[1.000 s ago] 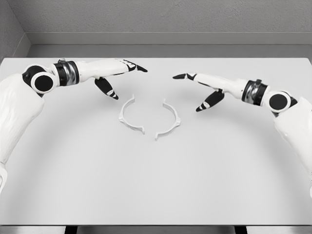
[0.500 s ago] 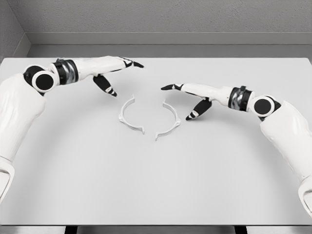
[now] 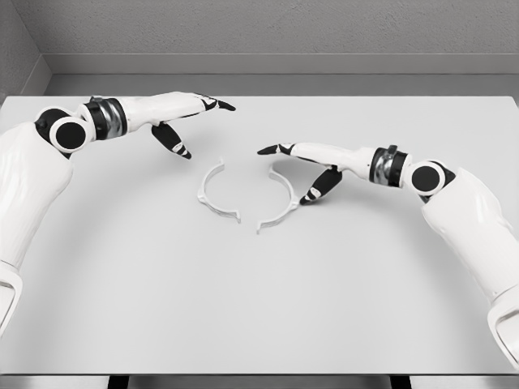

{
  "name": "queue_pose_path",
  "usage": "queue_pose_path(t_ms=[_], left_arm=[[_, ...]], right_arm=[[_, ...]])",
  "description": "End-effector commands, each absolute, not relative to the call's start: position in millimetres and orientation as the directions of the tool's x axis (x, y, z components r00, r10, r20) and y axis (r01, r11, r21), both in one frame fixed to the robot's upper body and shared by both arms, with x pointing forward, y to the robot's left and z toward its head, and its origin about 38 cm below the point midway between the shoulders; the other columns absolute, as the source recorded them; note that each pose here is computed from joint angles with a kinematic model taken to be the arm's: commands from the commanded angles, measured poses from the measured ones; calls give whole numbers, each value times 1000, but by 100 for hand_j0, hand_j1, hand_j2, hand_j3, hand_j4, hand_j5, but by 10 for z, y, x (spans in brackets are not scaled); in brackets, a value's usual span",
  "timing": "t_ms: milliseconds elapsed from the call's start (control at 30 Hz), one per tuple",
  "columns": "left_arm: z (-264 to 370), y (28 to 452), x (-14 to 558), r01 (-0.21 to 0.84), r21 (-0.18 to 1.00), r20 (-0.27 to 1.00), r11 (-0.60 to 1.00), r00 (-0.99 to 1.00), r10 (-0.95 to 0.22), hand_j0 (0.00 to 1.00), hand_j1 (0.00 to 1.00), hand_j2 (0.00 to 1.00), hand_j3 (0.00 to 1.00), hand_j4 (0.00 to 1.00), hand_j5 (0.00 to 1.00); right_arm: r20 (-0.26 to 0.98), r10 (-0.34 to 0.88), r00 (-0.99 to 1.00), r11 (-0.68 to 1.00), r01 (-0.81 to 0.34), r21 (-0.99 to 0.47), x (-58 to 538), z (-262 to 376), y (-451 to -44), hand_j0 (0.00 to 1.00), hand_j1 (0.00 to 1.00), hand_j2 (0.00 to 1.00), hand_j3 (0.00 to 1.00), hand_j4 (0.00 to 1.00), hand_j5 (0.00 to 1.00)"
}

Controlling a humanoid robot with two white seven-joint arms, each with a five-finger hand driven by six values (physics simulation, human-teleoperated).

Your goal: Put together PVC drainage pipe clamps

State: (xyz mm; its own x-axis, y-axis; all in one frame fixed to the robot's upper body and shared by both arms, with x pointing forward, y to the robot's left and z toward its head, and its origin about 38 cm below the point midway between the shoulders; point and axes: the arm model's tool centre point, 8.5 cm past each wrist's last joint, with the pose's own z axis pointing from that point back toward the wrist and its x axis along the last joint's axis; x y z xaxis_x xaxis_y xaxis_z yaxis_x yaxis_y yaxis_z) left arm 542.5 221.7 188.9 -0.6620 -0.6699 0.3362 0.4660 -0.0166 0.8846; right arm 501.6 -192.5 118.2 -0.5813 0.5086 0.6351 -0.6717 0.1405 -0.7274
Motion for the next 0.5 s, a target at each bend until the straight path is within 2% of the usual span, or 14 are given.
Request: queue_pose_path(t_ms=[0, 467], left_arm=[[1897, 2226, 5427, 467, 884, 342, -8, -659, -670, 100, 100, 100, 100, 100, 100], [1900, 2215, 5427, 466, 885, 339, -13, -662, -669, 100, 100, 100, 100, 100, 100]], right_arm=[[641, 506, -577, 150, -673, -724, 5020, 1188, -1929, 100, 100, 100, 100, 100, 100], [648, 482, -590, 148, -674, -724, 5016, 1204, -1778, 100, 100, 100, 100, 100, 100]])
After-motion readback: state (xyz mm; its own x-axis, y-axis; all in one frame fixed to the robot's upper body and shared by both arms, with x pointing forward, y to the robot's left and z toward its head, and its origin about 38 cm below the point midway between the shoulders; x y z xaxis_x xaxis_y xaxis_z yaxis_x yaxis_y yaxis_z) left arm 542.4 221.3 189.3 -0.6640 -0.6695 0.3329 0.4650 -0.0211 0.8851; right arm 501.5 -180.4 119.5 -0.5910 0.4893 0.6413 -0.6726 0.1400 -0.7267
